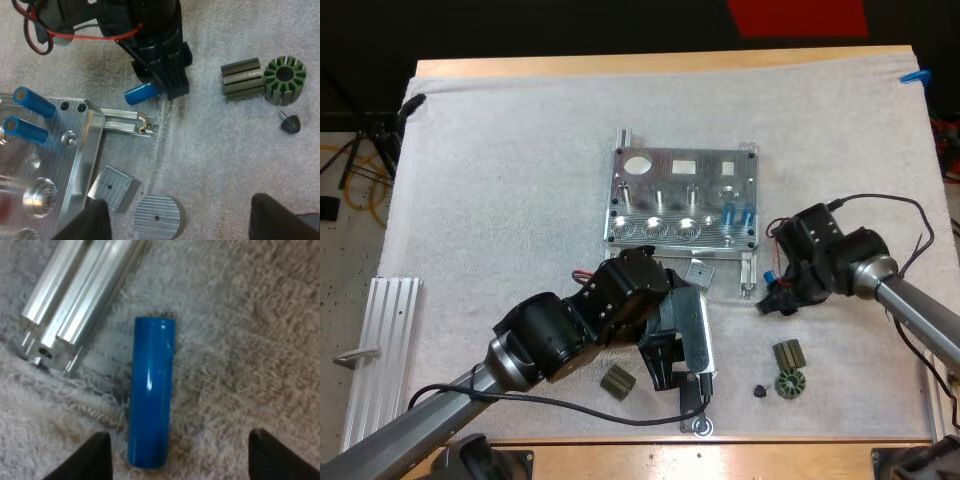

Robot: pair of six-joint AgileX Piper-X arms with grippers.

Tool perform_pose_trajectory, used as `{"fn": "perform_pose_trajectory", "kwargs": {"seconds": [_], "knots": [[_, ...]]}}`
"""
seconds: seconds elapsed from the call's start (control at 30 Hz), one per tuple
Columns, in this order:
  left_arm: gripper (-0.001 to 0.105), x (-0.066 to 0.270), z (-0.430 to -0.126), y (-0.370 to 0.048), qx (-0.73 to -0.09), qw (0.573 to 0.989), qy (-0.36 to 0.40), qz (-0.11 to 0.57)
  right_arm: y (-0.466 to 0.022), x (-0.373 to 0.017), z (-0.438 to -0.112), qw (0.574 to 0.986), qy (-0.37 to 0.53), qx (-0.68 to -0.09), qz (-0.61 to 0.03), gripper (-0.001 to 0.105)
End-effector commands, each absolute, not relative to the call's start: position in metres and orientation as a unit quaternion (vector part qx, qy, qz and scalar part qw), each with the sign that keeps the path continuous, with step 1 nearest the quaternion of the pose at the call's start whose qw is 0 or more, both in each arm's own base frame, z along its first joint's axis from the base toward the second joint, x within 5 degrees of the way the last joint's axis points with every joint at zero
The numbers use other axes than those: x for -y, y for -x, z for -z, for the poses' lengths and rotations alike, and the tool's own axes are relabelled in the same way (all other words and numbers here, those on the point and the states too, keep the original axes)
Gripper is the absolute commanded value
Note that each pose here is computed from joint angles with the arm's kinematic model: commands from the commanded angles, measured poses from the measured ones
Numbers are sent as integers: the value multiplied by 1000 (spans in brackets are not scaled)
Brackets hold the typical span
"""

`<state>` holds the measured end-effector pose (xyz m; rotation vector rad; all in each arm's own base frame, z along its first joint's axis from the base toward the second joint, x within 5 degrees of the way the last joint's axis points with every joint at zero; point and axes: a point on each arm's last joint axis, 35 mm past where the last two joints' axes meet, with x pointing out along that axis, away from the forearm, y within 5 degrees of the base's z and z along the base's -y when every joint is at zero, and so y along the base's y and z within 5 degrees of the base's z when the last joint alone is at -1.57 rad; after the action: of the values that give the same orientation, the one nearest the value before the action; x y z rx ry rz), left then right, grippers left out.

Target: Load cells from right to left

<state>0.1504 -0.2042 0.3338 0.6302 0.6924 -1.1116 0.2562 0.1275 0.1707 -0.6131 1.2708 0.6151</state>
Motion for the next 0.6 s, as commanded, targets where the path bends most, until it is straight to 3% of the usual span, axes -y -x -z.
{"fn": "perform_pose_trajectory", "kwargs": {"seconds": [0.0,0.37,0.57], "knots": [[58,202,-338,-148,-313,751,-281,510,-258,-128,-170,719,271,-569,-292,58],[58,203,-339,-149,-309,752,-280,510,-265,-132,-149,709,265,-581,-300,57],[58,203,-339,-149,-309,752,-280,510,-265,-132,-144,703,265,-588,-300,29]]}}
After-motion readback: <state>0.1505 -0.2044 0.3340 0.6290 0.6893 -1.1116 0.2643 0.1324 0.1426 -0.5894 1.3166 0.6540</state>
